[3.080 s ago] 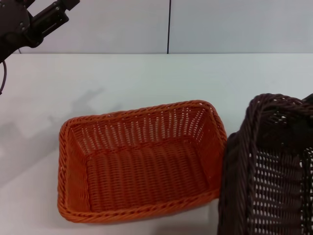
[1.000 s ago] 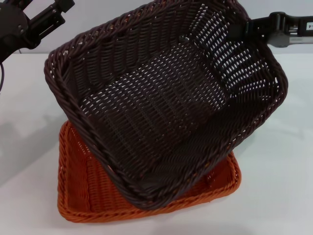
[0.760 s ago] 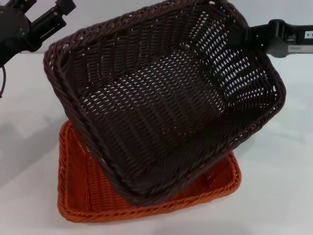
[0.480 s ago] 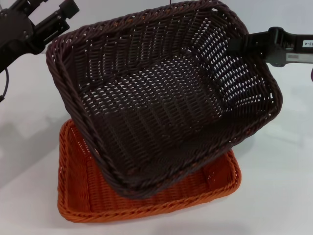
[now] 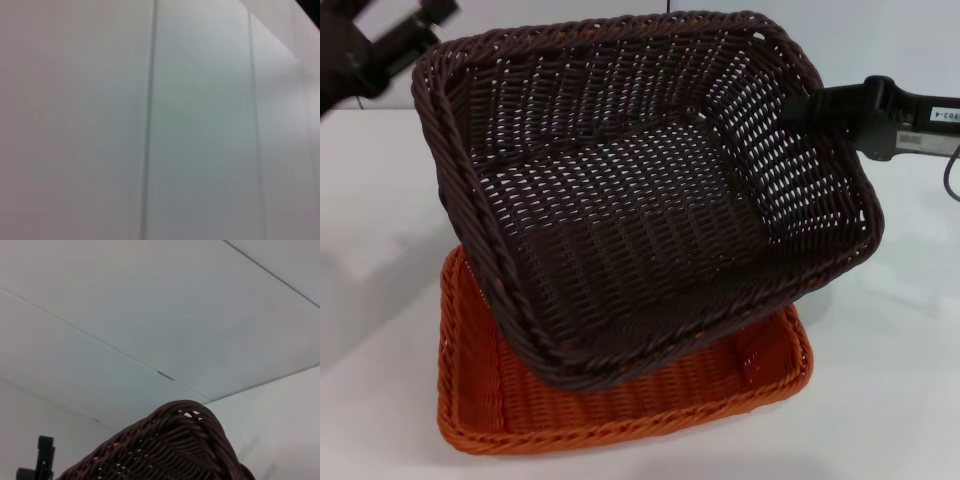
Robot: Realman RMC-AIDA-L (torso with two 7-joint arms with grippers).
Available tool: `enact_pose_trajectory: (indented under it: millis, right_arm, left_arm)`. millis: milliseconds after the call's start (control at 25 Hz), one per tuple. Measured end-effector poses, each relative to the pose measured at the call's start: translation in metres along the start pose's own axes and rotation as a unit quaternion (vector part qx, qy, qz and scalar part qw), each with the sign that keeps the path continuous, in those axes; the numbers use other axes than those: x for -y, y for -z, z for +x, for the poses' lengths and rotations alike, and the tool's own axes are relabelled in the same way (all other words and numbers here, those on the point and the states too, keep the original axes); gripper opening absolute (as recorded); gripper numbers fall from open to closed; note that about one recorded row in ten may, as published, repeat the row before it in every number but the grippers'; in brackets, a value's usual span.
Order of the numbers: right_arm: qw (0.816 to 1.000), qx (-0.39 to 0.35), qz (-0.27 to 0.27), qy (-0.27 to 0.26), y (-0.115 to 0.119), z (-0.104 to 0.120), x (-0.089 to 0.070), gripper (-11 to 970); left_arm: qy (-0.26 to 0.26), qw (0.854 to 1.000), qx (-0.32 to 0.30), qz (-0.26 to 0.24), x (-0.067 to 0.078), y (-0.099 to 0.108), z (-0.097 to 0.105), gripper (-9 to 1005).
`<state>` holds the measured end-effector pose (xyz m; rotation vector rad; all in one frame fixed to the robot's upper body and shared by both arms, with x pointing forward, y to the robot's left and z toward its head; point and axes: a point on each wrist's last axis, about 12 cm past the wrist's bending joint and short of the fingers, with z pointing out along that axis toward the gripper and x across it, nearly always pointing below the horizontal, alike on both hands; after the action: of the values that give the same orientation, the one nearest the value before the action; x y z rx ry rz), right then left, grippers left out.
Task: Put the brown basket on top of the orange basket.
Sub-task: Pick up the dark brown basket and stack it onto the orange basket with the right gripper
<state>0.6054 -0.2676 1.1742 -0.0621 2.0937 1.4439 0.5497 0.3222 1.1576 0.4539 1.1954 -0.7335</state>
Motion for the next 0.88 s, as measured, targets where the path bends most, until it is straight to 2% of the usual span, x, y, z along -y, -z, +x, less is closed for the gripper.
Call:
enact_pose_trajectory:
  millis: [240,560,880]
  right_arm:
    - [1.000,-0.003,-0.004,-0.021,-0.005,0.008,0.006,174]
    - [1.000,-0.013,-0.010,-0.015,-0.017,0.011,0.003,174]
    - [1.000,-0.029,0.000,-0.010,-0.026,0.021,0.006,174]
  left_arm:
    - [-0.051,0.997,0.025,-0.055,-0.015,0.010,-0.011,827]
    - [-0.082,0.985,0.047,-0.143,-0.030,0.022,-0.004,826]
    - [-0.084,0.981,0.046,-0.166,-0.034,0.025,-0.002,826]
